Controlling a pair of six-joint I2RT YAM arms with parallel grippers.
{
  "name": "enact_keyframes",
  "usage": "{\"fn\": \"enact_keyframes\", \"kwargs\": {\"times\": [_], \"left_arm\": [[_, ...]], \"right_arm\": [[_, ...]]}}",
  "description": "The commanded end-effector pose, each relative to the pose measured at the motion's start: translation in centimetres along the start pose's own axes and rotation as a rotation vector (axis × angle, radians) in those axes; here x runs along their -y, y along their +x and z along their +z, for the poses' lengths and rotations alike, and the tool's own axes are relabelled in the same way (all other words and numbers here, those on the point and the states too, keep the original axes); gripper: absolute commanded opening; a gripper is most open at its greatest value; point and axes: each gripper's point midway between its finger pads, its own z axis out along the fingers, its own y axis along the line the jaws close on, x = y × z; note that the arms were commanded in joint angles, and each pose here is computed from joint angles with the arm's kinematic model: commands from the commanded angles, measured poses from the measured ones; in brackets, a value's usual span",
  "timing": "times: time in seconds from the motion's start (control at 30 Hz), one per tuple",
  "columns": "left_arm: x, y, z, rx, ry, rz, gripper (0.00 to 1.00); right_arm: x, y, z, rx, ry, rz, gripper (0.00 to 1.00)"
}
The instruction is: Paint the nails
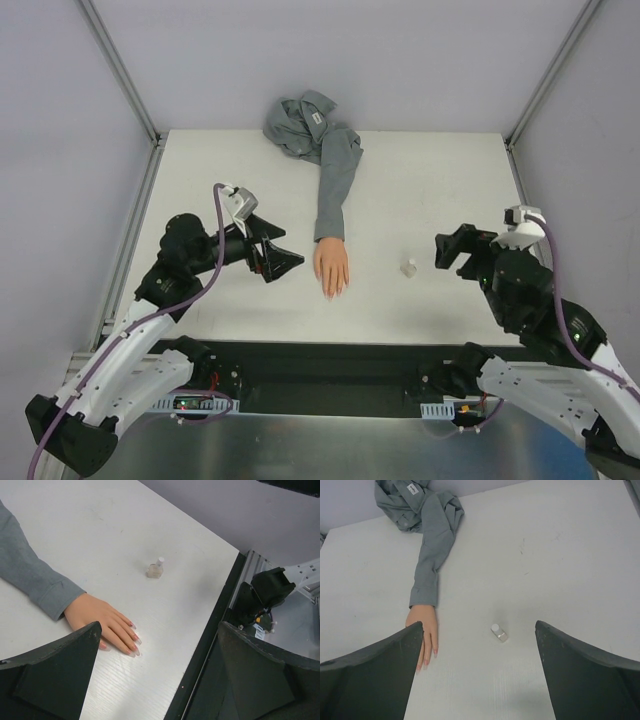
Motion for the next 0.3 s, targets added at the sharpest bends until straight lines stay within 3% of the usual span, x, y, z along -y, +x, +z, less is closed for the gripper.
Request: {"fn": "enact_keyframes", "kwargs": {"times": [0.0, 0.27], "left_arm": [[0.8, -3.5, -0.7, 0.095, -0.015, 0.054, 0.99], [2.1, -5.4, -1.5, 0.132, -0.006, 0.051, 0.99]], "right_arm": [[1.3, 0.9, -1.8, -0.041, -0.04, -0.065, 0.97], [2.3, -1.5, -3.8, 0.054, -0.083, -0.002, 0.97]]}}
